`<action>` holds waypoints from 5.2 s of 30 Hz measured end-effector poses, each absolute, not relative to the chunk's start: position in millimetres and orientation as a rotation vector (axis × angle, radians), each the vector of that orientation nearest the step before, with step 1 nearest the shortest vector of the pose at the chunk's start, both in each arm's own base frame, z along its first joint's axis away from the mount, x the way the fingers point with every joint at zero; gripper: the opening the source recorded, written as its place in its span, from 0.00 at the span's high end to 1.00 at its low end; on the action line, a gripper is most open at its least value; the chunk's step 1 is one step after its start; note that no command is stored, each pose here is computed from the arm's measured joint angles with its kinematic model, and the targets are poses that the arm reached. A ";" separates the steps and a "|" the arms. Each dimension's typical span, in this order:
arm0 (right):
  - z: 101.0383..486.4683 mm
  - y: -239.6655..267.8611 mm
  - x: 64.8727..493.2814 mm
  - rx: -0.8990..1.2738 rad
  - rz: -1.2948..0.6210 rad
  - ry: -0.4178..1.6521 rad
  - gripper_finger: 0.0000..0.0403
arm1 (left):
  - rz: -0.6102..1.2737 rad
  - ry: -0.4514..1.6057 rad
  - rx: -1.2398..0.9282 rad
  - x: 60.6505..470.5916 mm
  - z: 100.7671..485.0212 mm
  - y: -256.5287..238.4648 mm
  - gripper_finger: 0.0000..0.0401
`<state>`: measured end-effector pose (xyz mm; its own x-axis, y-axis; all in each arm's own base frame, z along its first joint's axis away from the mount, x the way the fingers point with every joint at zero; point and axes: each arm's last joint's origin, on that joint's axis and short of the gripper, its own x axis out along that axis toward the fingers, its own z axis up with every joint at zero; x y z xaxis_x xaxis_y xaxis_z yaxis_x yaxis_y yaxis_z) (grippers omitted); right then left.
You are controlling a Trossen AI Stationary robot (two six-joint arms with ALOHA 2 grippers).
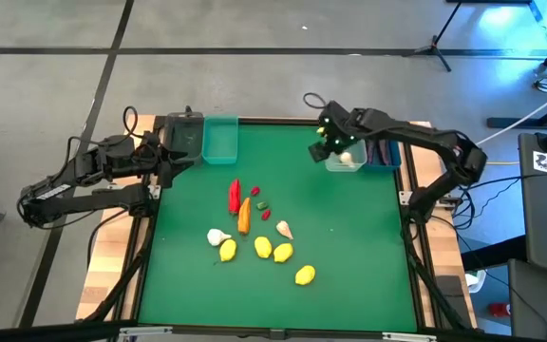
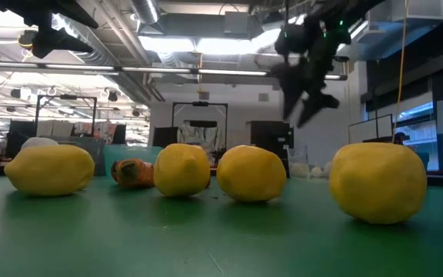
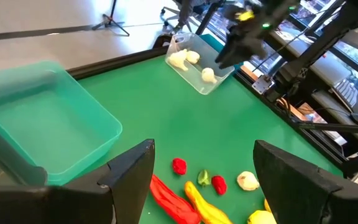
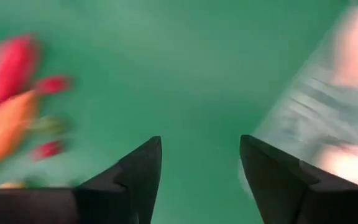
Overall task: Sort produce into baskets
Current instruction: Put the garlic into the transparent bin
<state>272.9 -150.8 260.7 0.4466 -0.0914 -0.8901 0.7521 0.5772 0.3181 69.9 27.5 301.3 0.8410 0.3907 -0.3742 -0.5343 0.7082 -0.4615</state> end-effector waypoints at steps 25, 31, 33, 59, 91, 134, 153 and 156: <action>216.1 67.6 353.8 0.370 -0.351 0.934 0.36 | 0.500 0.257 -0.626 70.3 301.2 26.8 0.34; 193.3 69.0 360.3 0.408 -0.415 0.979 0.25 | 0.499 0.260 -0.618 70.2 301.1 26.8 0.34; 184.5 69.3 363.7 0.406 -0.423 0.991 0.24 | 0.499 0.261 -0.616 70.3 301.1 26.8 0.34; 140.2 75.2 382.4 0.478 -0.409 1.016 0.63 | 0.513 0.320 -0.615 68.0 295.9 26.0 0.34; 271.3 -143.1 252.8 0.427 -0.970 1.056 0.62 | 0.522 0.308 -0.616 68.3 296.6 26.4 0.34; 261.4 -95.6 292.0 0.505 -0.419 0.884 0.38 | 0.034 0.722 -0.542 140.8 273.1 -1.2 0.34; 261.5 -97.5 291.6 0.475 -0.481 0.876 0.38 | 0.012 1.063 -0.114 193.6 206.5 -78.5 0.34; 261.5 -97.5 291.6 0.475 -0.481 0.876 0.38 | 0.010 1.075 -0.073 198.9 198.1 -85.2 0.34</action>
